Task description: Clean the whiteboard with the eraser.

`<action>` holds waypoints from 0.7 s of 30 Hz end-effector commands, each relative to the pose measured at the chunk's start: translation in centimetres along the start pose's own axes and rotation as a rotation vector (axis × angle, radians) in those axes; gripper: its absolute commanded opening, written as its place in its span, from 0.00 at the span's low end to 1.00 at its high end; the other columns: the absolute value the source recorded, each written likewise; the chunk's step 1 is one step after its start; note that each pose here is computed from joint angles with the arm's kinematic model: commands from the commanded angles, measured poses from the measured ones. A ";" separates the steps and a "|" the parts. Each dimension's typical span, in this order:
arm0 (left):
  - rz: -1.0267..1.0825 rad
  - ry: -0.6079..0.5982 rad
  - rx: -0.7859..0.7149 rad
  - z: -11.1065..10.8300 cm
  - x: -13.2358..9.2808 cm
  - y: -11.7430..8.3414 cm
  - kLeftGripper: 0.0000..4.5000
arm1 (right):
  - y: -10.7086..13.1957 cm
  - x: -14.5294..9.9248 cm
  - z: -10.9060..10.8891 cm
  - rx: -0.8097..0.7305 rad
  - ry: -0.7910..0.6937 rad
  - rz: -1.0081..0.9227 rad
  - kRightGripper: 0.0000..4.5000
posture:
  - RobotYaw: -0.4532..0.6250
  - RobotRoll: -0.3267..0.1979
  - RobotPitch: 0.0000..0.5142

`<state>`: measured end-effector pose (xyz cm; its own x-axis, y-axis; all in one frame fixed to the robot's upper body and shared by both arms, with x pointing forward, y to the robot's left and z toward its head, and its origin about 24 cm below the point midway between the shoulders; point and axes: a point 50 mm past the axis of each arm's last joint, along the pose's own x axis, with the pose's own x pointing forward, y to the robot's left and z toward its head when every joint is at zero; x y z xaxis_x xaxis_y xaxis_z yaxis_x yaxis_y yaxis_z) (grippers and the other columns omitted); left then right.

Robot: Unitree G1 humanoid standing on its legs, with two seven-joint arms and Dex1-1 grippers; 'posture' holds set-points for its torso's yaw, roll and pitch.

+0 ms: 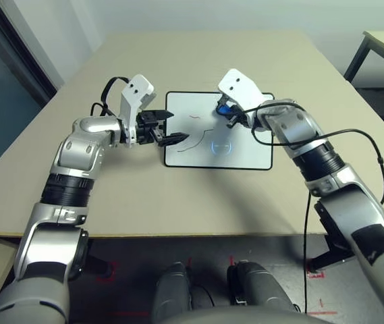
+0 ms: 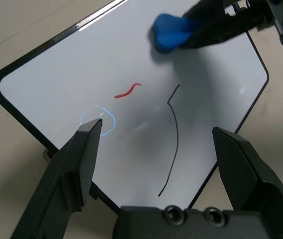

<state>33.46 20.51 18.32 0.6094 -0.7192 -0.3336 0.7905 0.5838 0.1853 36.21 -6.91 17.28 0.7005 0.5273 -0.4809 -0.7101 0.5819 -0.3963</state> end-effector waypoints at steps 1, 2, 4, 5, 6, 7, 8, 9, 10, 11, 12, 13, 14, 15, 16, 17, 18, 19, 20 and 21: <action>0.024 0.003 -0.010 -0.1 -0.8 0.3 1.00 | 3.3 -0.1 -2.5 -0.010 0.106 0.114 0.13 | 0.36 0.62 0.10; 0.027 0.003 -0.010 -0.1 -0.8 0.4 1.00 | 3.9 -0.4 -2.7 -0.015 0.114 0.134 0.13 | 0.36 0.62 0.10; 0.038 0.003 -0.010 -0.1 -1.0 0.6 1.00 | 4.8 -0.6 -3.0 -0.022 0.126 0.159 0.13 | 0.36 0.62 0.10; 0.045 0.002 -0.011 -0.1 -1.1 0.8 1.00 | 4.9 -0.6 -3.1 -0.025 0.131 0.162 0.13 | 0.36 0.62 0.10; 0.050 0.002 -0.011 0.0 -1.2 0.9 1.00 | 4.9 -0.6 -3.1 -0.027 0.134 0.162 0.13 | 0.36 0.62 0.10; 0.054 0.003 -0.011 0.0 -1.3 1.0 1.00 | 4.8 -0.5 -3.1 -0.028 0.135 0.159 0.13 | 0.36 0.62 0.10; 0.058 0.003 -0.011 0.0 -1.3 1.0 1.00 | 4.5 -0.3 -2.9 -0.030 0.133 0.148 0.13 | 0.36 0.62 0.10; 0.059 0.004 -0.011 -0.1 -1.4 1.1 1.00 | 3.9 0.0 -2.5 -0.031 0.124 0.127 0.13 | 0.37 0.62 0.10; 0.060 0.007 -0.011 -0.1 -1.5 1.1 1.00 | 3.3 0.2 -2.1 -0.033 0.112 0.101 0.13 | 0.37 0.62 0.10; 0.060 0.009 -0.012 -0.1 -1.6 1.1 1.00 | 2.5 0.4 -1.5 -0.034 0.098 0.071 0.13 | 0.37 0.62 0.10; 0.059 0.010 -0.012 -0.2 -1.6 1.1 1.00 | 2.0 0.6 -1.2 -0.036 0.089 0.053 0.13 | 0.37 0.62 0.10; 0.060 0.011 -0.013 -0.2 -1.7 1.1 1.00 | 1.3 0.7 -0.7 -0.037 0.075 0.031 0.13 | 0.37 0.62 0.10; 0.062 0.012 -0.014 -0.3 -1.8 1.1 1.00 | 0.5 0.9 0.0 -0.039 0.055 0.004 0.13 | 0.38 0.62 0.10; 0.064 0.013 -0.016 -0.3 -1.9 1.1 1.00 | -0.1 1.1 0.7 -0.039 0.038 -0.015 0.13 | 0.38 0.62 0.10; 0.065 0.014 -0.018 -0.4 -2.0 1.1 1.00 | -0.5 1.2 1.1 -0.039 0.027 -0.026 0.13 | 0.38 0.62 0.10; 0.067 0.016 -0.019 -0.4 -2.0 1.1 1.00 | -0.6 1.3 1.2 -0.040 0.025 -0.028 0.13 | 0.39 0.62 0.10; 0.069 0.019 -0.020 -0.5 -2.1 1.0 1.00 | -0.6 1.3 1.1 -0.042 0.027 -0.023 0.13 | 0.39 0.62 0.10; 0.070 0.020 -0.021 -0.5 -2.2 1.0 1.00 | -0.2 1.4 0.8 -0.046 0.037 -0.008 0.13 | 0.39 0.62 0.10; 0.072 0.021 -0.022 -0.6 -2.3 1.0 1.00 | 0.3 1.5 0.5 -0.053 0.048 0.010 0.13 | 0.39 0.62 0.11; 0.074 0.021 -0.023 -0.6 -2.4 1.0 1.00 | 0.8 1.4 0.1 -0.061 0.059 0.031 0.13 | 0.39 0.62 0.11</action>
<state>33.01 22.71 18.75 0.6584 -0.6706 -0.3416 0.7476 0.6350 0.1945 37.13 -5.56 18.07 0.7066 0.5203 -0.4796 -0.7070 0.5469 -0.4485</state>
